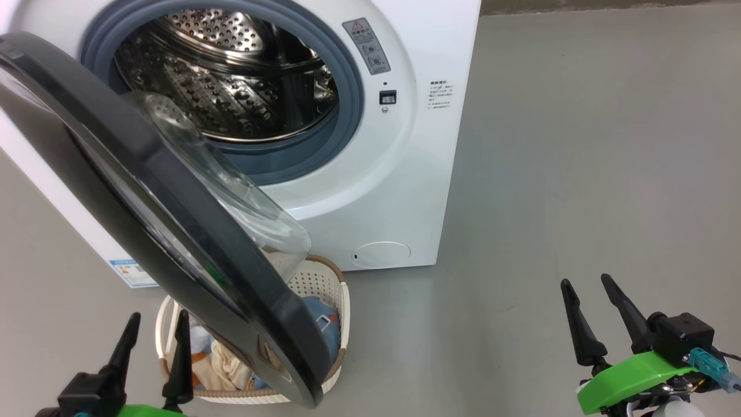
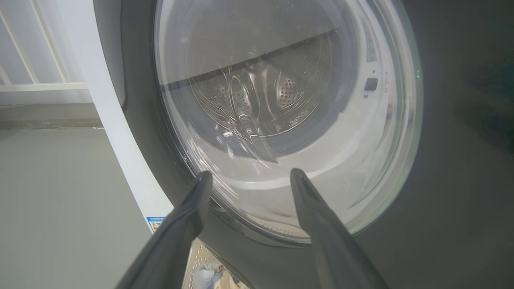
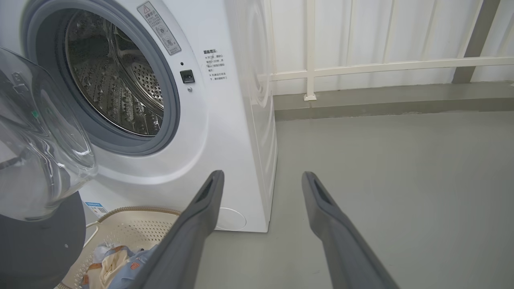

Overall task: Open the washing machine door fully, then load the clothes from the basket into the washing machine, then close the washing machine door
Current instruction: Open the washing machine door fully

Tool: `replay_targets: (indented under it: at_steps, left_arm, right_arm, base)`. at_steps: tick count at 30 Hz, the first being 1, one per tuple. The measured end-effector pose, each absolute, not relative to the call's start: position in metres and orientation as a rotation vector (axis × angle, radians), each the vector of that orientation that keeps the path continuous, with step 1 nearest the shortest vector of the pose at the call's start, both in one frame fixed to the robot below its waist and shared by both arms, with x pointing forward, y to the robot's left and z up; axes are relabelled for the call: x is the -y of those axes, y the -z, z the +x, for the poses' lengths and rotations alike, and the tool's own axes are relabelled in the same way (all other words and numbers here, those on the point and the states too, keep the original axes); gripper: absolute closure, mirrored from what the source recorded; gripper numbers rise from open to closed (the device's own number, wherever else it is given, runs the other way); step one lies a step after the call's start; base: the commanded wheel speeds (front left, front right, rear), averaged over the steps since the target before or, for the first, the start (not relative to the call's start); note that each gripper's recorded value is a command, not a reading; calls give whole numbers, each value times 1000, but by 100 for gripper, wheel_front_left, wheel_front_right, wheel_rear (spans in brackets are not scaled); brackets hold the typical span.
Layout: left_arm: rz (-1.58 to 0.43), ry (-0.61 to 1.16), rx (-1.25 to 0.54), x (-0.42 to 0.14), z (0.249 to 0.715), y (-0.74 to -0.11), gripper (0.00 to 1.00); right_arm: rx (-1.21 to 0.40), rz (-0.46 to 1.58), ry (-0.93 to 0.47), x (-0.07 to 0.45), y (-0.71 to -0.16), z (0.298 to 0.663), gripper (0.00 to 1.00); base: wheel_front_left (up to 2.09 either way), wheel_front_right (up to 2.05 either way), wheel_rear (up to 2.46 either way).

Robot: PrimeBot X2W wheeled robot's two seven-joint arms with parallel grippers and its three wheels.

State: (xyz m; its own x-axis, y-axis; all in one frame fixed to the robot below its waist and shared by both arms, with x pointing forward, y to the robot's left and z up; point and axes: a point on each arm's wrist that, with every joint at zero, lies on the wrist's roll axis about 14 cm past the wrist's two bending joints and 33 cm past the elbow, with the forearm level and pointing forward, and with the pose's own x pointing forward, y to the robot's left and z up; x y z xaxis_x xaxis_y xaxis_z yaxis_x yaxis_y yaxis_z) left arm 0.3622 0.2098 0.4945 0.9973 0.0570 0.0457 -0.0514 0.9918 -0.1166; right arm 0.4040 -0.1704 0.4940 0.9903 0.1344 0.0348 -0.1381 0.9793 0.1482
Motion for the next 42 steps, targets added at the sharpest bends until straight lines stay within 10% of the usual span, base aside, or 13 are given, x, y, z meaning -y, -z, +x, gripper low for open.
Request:
replay_targets:
  at_steps: [14,15,17,18,28,42]
  left_arm:
    - [-121,-62,42,-212,361,-492,0]
    - [-122,-62,42,-212,361,-492,15]
    - [-128,-65,43,-212,361,-492,85]
    - [-129,-65,42,-212,361,-492,100]
    - [-129,-98,106,-225,361,-511,100]
    - [21,-47,827,-222,339,-740,100]
  right_arm:
    - [16,153,-141,169,-491,406,0]
    - [16,153,-141,169,-491,406,0]
    - [17,154,-141,169,-491,406,0]
    - [17,154,-141,169,-491,407,0]
    - [14,157,-143,167,-490,409,0]
    - [21,186,-148,163,-493,410,0]
  base:
    - [0,0,0]
    - [0,0,0]
    - [0,0,0]
    - [0,0,0]
    - [0,0,0]
    - [0,0,0]
